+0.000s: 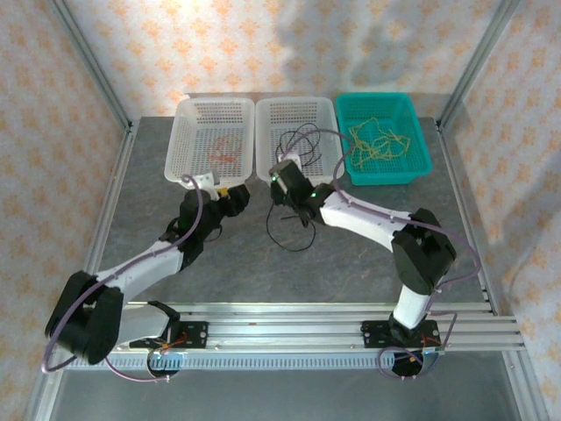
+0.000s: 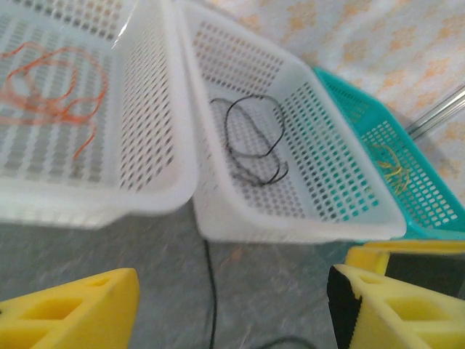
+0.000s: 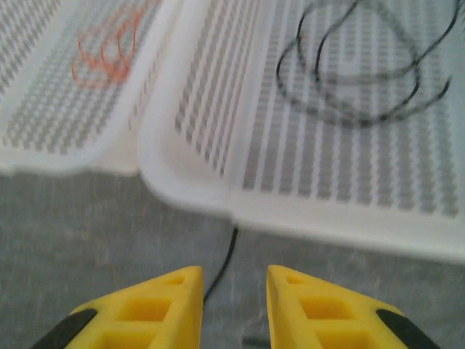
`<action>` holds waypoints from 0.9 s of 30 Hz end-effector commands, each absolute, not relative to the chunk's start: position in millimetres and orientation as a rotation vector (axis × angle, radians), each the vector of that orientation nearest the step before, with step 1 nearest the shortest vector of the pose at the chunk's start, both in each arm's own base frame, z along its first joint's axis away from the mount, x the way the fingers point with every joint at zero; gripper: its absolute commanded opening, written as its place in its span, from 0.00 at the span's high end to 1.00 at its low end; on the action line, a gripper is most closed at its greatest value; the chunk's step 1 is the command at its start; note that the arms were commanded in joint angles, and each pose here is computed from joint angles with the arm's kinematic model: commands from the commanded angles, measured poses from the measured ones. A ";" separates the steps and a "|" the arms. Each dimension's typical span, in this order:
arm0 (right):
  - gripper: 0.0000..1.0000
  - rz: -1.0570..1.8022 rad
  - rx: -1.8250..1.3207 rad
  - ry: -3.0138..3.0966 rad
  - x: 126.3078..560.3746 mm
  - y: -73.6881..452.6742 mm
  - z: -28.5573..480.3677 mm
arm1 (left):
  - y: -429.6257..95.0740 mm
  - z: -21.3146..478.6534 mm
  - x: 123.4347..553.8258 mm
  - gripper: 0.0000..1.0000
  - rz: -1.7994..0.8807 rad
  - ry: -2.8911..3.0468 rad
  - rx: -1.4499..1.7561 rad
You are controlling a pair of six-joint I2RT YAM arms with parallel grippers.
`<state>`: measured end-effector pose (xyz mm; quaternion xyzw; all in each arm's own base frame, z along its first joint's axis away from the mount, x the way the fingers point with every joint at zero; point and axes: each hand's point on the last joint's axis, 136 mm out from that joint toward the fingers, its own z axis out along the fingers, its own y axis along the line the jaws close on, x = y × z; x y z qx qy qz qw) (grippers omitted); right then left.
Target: Untangle the cables
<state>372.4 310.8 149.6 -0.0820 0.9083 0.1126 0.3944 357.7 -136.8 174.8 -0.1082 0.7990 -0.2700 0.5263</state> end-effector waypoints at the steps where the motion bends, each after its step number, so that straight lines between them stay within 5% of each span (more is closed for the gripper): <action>1: 0.72 0.281 -0.141 2.362 354.9 312.5 127.5 | -122.6 163.7 340.9 0.30 -0.667 1.892 -0.375; 27: 0.64 0.228 -0.226 2.504 351.8 362.6 37.3 | -95.3 147.6 336.1 0.30 -0.688 1.875 -0.457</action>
